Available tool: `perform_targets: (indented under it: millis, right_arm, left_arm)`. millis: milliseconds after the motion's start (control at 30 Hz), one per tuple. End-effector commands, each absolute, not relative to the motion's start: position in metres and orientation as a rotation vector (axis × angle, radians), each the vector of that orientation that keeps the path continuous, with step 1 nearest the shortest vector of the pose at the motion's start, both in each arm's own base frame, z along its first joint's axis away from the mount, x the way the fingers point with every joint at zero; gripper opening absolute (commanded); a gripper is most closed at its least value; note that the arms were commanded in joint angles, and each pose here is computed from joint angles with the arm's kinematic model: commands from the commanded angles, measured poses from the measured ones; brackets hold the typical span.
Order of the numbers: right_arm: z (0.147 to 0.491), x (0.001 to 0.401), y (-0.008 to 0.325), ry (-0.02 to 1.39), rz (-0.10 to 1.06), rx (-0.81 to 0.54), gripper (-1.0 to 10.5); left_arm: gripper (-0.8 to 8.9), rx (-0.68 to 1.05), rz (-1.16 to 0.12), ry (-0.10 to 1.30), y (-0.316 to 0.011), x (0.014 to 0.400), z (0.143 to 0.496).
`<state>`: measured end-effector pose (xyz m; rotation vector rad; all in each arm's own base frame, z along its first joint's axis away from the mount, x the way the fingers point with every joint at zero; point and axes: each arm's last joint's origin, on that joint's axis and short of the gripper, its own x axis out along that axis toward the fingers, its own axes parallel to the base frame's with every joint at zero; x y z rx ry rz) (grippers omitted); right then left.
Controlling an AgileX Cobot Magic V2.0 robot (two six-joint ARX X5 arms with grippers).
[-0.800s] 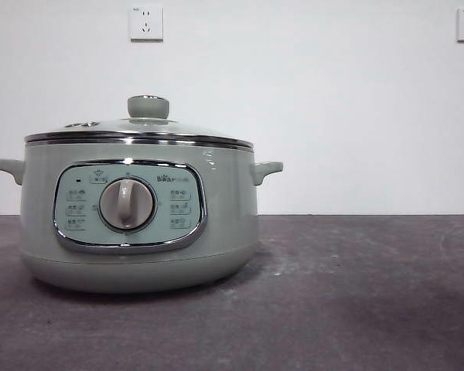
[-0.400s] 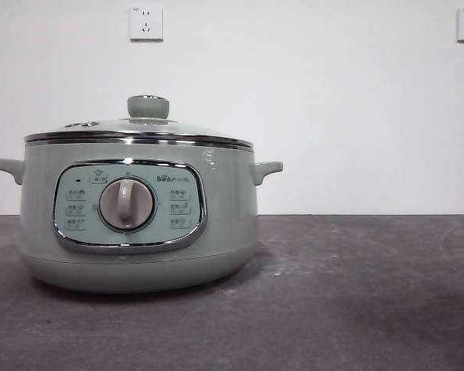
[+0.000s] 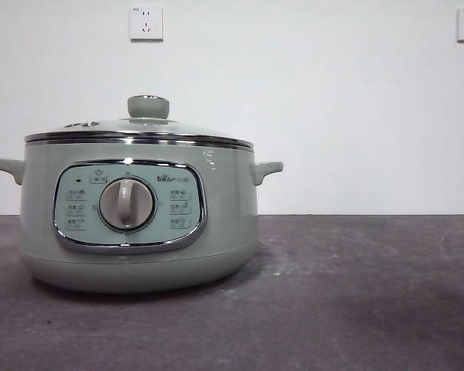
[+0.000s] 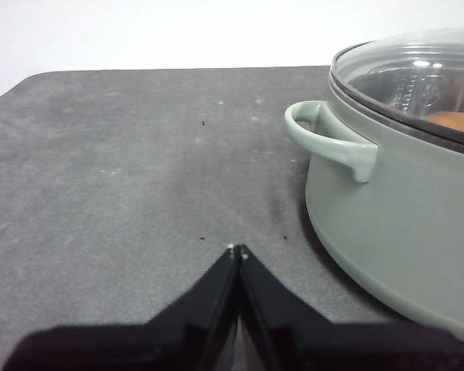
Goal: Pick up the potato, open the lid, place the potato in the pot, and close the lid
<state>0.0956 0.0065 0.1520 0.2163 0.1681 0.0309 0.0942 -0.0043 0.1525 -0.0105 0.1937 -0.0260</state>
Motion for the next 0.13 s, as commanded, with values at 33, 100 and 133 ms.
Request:
perform_targets:
  millis: [33, 100, 133]
  right_arm:
    - [0.1486, 0.096, 0.0063, 0.177, 0.023, 0.226, -0.2]
    - [0.1486, 0.096, 0.0063, 0.177, 0.023, 0.226, -0.2]
    - [0.1486, 0.096, 0.0063, 0.177, 0.023, 0.226, -0.2]
  left_arm:
    - [-0.03, -0.002, -0.026, 0.203, -0.0041, 0.0947, 0.1482]
    - [-0.03, -0.002, -0.026, 0.203, -0.0041, 0.0947, 0.1482]
    - [-0.03, -0.002, -0.026, 0.203, -0.0041, 0.0947, 0.1482]
